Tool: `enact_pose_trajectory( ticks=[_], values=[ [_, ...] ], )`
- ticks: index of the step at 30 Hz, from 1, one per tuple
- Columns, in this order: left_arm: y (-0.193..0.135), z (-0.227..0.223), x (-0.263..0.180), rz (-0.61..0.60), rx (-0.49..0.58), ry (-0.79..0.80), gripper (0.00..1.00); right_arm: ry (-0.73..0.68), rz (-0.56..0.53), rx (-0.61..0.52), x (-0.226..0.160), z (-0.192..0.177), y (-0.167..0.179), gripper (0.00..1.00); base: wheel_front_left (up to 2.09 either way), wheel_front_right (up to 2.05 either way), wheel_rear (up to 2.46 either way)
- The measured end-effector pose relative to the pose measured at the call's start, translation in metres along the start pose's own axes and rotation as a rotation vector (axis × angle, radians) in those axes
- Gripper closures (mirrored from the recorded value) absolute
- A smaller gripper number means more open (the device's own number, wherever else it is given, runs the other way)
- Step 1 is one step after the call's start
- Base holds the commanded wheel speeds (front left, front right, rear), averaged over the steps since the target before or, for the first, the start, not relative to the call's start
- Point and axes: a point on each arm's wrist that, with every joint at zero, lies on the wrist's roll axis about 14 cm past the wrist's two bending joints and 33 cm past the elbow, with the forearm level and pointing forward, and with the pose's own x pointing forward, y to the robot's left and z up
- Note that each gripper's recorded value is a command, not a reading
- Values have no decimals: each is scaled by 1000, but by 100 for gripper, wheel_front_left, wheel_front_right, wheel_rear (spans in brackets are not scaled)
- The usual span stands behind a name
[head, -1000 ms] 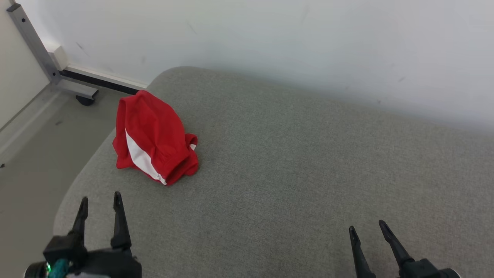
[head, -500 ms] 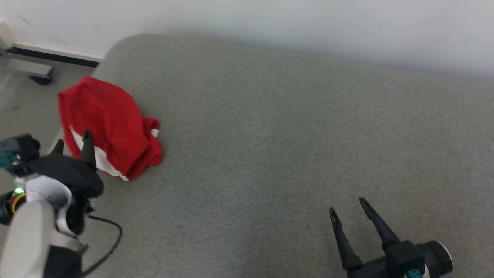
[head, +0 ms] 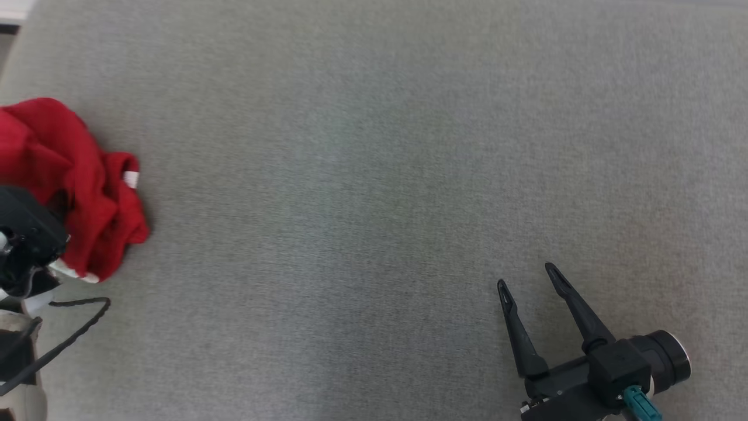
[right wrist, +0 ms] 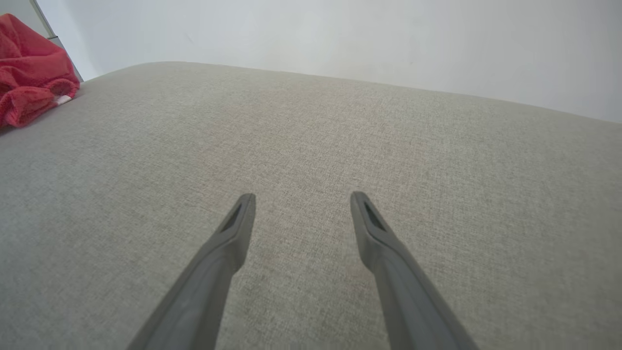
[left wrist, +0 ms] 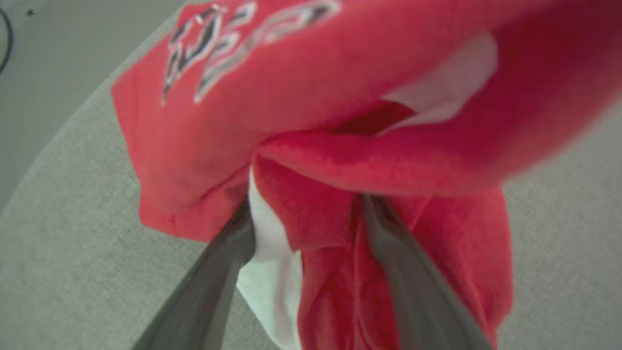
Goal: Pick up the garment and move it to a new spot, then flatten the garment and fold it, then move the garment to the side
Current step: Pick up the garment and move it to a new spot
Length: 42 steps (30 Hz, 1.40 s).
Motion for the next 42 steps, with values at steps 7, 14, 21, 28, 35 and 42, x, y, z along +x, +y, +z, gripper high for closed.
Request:
enact_pose_trajectory(
  ticks=[7, 14, 21, 28, 35, 42],
  values=[
    [-22, -30, 22, -19, 43, 125, 100, 32, -44, 13, -3, -15, -14, 0, 0, 0, 0],
    [-27, -13, 8, -31, 88, 60, 100, 9, -54, 25, -7, -7, -13, 0, 0, 0, 0],
    [-46, 28, -32, -99, 161, -77, 100, -42, -68, 29, -19, 13, -9, 0, 0, 0, 0],
    [-87, 75, -94, -224, 273, -248, 100, -127, -106, 8, -38, 44, -13, 0, 0, 0, 0],
    [-182, 90, -159, -499, 390, -406, 100, -193, -198, 16, -68, 65, -32, 0, 0, 0, 0],
    [-275, 61, -207, -756, 515, -457, 100, -231, -296, 11, -97, 75, -53, 0, 0, 0, 0]
  ],
)
